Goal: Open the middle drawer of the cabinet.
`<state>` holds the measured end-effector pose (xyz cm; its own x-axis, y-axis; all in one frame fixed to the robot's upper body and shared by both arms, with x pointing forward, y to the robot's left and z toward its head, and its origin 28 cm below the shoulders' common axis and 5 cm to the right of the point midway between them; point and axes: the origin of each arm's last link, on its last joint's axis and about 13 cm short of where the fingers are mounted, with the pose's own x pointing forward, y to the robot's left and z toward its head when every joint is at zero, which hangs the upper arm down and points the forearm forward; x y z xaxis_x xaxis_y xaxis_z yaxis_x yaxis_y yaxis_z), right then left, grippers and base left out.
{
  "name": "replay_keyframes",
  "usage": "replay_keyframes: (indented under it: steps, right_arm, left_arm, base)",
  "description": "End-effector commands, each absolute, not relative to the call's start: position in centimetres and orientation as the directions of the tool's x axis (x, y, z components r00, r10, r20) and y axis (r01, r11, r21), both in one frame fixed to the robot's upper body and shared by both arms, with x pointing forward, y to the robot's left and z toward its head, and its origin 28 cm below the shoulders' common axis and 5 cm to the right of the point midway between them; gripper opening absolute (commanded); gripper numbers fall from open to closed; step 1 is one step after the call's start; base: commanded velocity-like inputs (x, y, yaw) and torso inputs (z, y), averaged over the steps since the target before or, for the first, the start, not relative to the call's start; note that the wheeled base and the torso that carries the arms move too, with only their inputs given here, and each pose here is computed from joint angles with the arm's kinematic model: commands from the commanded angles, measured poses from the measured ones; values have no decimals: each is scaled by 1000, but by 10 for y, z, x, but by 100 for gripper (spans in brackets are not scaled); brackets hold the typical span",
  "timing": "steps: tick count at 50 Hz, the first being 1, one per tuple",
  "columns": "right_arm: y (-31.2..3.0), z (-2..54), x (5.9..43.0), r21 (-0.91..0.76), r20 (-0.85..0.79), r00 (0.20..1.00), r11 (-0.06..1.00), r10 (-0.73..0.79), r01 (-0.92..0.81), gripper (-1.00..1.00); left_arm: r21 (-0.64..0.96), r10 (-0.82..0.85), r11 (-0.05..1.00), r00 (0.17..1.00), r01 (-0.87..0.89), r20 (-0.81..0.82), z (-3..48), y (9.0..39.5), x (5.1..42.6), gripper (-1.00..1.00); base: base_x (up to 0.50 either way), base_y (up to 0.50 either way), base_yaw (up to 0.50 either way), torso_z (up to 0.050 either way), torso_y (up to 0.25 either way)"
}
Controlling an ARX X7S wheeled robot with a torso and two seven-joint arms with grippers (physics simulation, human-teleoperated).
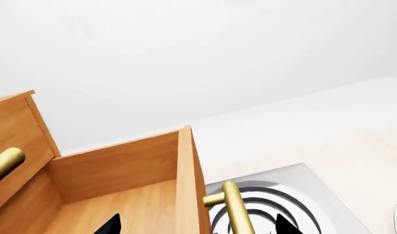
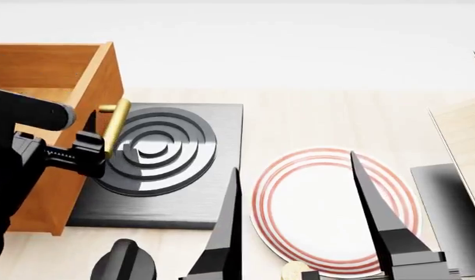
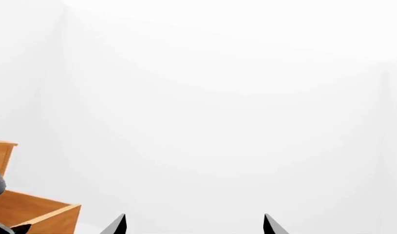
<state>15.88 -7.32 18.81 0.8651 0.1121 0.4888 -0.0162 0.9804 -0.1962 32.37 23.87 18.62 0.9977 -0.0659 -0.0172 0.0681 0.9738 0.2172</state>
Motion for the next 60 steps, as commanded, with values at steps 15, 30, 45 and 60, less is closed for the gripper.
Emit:
replay_keyframes:
  steps: [15, 30, 45, 60]
  right_arm:
    - [-71, 185, 159, -201, 480, 869, 979, 121, -25, 100]
    - [-70, 185, 160, -205, 479, 868, 978, 127, -30, 100]
    - [-65, 189, 154, -222, 518, 843, 975, 144, -30, 100]
    - [-63, 191, 150, -235, 562, 813, 972, 153, -21, 100]
  left_arm:
    - [77, -44, 996, 994, 36, 99, 160, 246, 277, 100]
    - [80, -33, 997, 976, 16, 214, 161, 246, 253, 100]
    - [61, -43, 998, 939, 24, 340, 173, 239, 209, 100]
    - [71, -86, 996, 897, 61, 434, 187, 233, 171, 100]
  base:
    - [0, 0, 0, 0, 0]
    - [0, 0, 0, 0, 0]
    - [0, 0, 0, 0, 0]
    - [0, 0, 0, 0, 0]
